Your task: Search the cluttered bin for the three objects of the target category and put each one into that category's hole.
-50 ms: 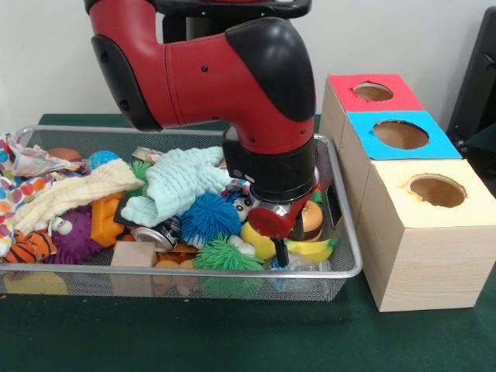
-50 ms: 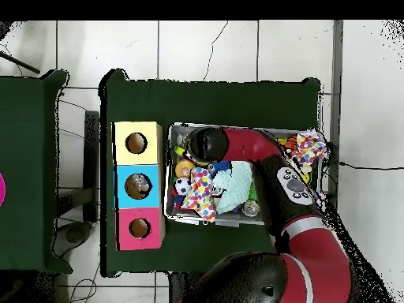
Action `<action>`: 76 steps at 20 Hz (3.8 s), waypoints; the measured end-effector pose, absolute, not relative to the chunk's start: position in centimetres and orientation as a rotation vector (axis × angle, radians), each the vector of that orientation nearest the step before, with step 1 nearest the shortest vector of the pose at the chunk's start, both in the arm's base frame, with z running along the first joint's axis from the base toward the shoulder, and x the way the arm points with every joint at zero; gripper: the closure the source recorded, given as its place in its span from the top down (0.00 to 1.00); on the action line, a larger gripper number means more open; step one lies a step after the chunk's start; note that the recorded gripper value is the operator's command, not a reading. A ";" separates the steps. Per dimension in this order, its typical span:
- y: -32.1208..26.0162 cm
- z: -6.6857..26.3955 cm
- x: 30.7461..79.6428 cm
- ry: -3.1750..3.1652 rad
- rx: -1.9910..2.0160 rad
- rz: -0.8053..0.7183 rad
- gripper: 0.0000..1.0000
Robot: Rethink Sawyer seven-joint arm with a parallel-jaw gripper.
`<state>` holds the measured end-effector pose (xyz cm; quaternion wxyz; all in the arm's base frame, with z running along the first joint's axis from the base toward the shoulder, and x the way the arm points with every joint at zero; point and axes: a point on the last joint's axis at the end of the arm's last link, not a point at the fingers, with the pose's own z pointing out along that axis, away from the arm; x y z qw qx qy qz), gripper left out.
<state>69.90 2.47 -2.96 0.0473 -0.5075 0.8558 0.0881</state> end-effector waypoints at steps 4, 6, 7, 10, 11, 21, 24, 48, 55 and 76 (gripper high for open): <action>2.0 -3.2 70.8 2.611 -1.529 0.254 1.00; 1.8 -3.5 71.1 2.611 -1.520 0.249 1.00; 1.8 -3.6 71.3 2.612 -1.517 0.247 1.00; 1.5 -4.3 71.7 2.614 -1.504 0.243 1.00; 1.4 -4.4 71.8 2.615 -1.502 0.243 1.00; 1.5 -4.7 71.9 2.619 -1.502 0.247 1.00; 1.6 -4.7 71.9 2.618 -1.504 0.247 1.00; 3.7 -4.1 71.9 2.579 -1.610 0.168 1.00; 4.7 -3.6 72.1 2.565 -1.633 0.154 1.00; 5.7 -2.9 72.1 2.551 -1.678 0.108 1.00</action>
